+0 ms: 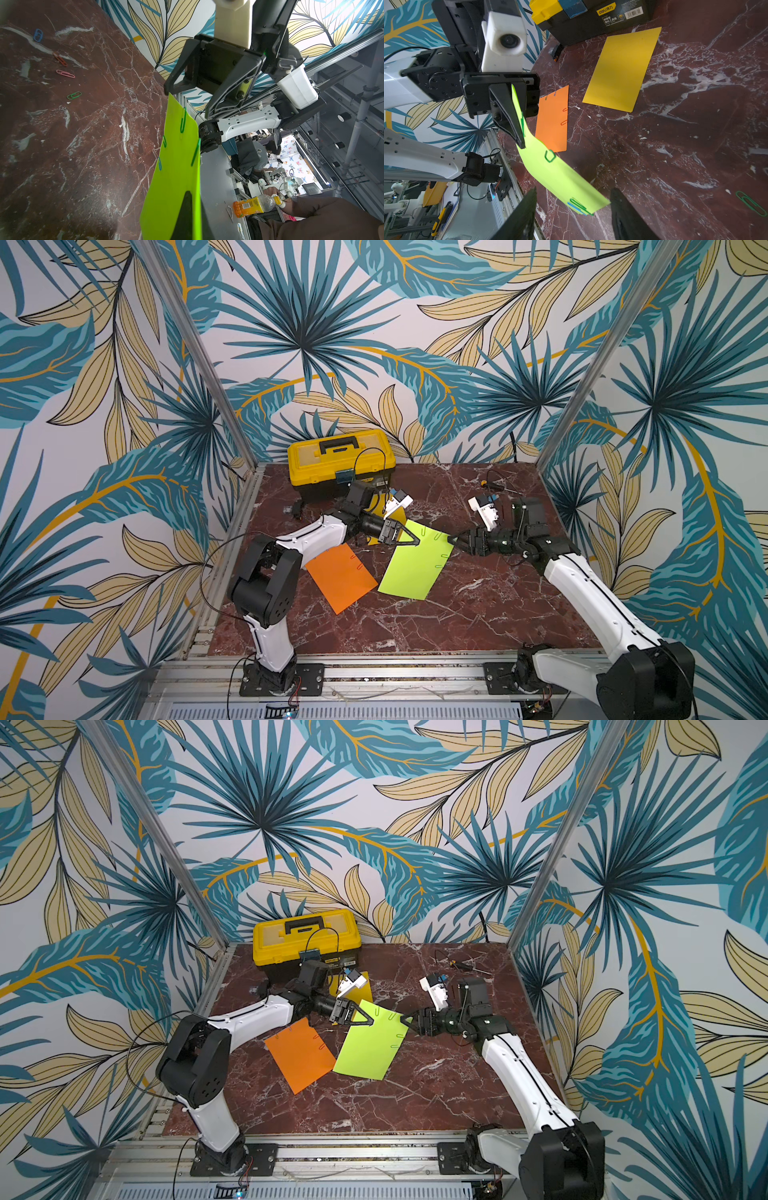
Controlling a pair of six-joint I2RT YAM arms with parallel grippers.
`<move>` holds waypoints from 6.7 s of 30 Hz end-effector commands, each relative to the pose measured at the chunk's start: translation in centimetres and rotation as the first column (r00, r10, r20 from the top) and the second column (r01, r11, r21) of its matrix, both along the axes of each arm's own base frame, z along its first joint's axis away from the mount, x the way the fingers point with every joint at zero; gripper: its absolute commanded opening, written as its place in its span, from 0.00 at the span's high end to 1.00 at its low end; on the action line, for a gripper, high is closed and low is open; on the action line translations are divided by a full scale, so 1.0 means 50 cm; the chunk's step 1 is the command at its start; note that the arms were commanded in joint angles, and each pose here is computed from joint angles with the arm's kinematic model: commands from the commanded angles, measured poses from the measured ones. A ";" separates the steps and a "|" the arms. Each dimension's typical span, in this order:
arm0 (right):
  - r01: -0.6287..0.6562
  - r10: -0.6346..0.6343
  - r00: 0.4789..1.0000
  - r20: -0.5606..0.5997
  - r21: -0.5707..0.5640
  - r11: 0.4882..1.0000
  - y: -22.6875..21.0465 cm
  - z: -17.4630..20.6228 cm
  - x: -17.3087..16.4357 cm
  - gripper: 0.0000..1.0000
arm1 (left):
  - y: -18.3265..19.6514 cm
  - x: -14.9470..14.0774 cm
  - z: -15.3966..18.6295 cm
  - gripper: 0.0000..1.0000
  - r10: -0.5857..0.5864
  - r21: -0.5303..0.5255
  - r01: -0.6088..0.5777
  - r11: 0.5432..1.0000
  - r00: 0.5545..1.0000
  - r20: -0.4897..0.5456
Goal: Unclip the paperclips from the documents
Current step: Pick up the document from the center of the board, then remove the paper clip from the document, then place the paper clip at the center of the board.
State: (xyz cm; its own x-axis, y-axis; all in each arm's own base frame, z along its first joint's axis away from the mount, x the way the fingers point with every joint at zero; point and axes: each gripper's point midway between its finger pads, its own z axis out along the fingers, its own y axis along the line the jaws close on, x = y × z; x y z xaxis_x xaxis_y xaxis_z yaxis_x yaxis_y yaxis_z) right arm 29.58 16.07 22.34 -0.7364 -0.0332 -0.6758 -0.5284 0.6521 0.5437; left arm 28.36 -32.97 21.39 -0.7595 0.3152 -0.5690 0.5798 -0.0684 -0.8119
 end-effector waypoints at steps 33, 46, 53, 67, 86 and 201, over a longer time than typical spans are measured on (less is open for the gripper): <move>-0.447 0.448 0.894 -0.013 -0.124 0.886 0.156 -0.025 0.021 0.47 | 0.033 -0.004 -0.058 1.00 0.007 0.176 -0.086 0.981 0.914 0.407; -0.465 0.468 0.883 0.020 -0.099 0.880 0.191 -0.041 0.030 0.49 | 0.029 -0.009 -0.051 1.00 0.000 0.160 -0.069 0.985 0.917 0.399; -0.484 0.486 0.874 0.016 -0.075 0.872 0.203 -0.051 0.026 0.53 | 0.026 -0.009 -0.047 1.00 -0.001 0.155 -0.066 0.986 0.918 0.397; -0.505 0.505 0.863 -0.020 -0.033 0.862 0.208 -0.069 0.002 0.73 | 0.027 -0.010 -0.051 1.00 0.000 0.159 -0.067 0.985 0.922 0.387; -0.476 0.475 0.880 -0.014 -0.034 0.879 0.200 -0.062 0.007 0.83 | 0.033 -0.015 -0.067 1.00 0.000 0.179 -0.073 0.981 0.925 0.380; 0.261 -0.461 0.781 -0.422 -0.450 0.854 -0.216 -0.378 0.186 0.98 | 0.023 -0.008 -0.060 1.00 -0.005 0.190 -0.075 0.979 0.921 0.390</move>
